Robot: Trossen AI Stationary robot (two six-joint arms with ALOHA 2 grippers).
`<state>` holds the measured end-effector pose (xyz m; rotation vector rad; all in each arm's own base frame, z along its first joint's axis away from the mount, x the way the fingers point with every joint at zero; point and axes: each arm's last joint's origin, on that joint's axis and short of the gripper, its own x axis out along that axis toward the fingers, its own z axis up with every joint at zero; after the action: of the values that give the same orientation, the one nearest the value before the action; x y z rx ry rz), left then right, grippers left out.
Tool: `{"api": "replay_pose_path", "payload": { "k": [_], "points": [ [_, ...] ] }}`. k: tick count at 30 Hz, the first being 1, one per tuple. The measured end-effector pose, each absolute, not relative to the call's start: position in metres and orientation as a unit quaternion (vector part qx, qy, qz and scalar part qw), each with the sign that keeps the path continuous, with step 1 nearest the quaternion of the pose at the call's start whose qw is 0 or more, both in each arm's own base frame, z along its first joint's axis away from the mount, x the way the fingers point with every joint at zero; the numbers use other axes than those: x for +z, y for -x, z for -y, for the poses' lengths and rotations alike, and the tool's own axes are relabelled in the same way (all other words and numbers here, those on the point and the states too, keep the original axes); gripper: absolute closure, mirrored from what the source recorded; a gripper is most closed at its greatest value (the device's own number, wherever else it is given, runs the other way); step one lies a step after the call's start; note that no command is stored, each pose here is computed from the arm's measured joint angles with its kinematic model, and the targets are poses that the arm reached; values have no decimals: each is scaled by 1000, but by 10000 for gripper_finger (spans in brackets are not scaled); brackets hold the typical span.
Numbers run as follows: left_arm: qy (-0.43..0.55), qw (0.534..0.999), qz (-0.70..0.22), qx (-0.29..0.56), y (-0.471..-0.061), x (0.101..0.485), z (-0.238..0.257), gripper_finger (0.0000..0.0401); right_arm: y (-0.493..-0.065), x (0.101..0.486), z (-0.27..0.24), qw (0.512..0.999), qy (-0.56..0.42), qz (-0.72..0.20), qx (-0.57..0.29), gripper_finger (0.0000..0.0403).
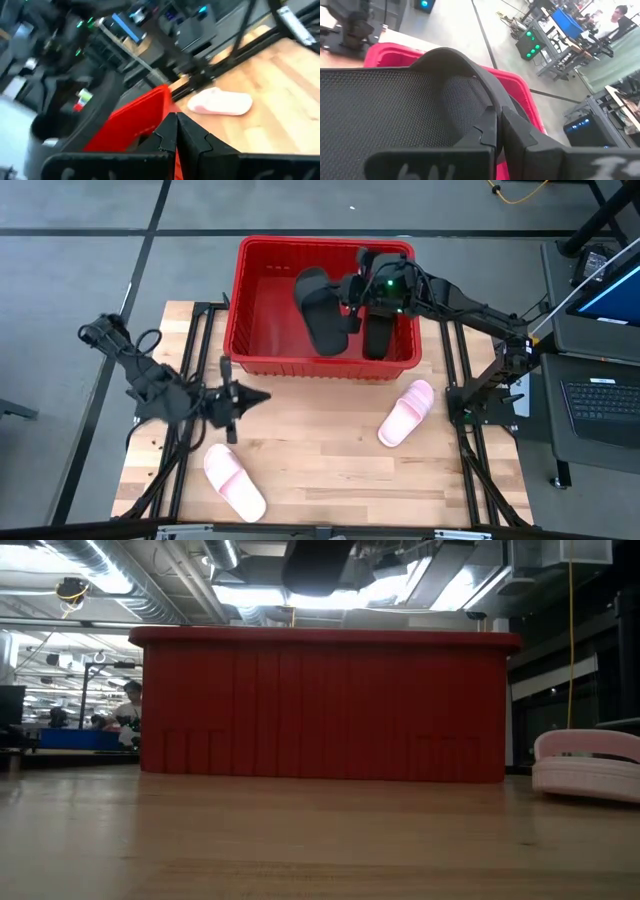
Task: Pick and place slides into bin
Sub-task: Put the black slide into the red bin
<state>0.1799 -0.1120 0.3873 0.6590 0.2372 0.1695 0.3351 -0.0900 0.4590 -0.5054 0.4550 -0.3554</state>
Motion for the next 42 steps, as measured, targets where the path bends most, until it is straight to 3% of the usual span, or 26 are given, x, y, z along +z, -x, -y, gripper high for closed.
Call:
{"api": "replay_pose_path", "payload": {
  "k": [9, 13, 23, 42],
  "points": [
    [-298, 942, -140, 68, -206, 379, 90, 400, -334, 456, 92, 923, 249, -238, -171, 389],
    [-288, 949, -109, 68, -214, 368, 77, 400, -331, 453, 97, 919, 246, -255, -173, 389],
    [-264, 960, 1, 97, -182, 346, 41, 400, -329, 448, 104, 917, 241, -268, -172, 389],
    [-235, 957, -36, 167, -172, 323, 6, 400, -326, 347, 189, 894, 221, -288, -263, 389]
  ]
}}
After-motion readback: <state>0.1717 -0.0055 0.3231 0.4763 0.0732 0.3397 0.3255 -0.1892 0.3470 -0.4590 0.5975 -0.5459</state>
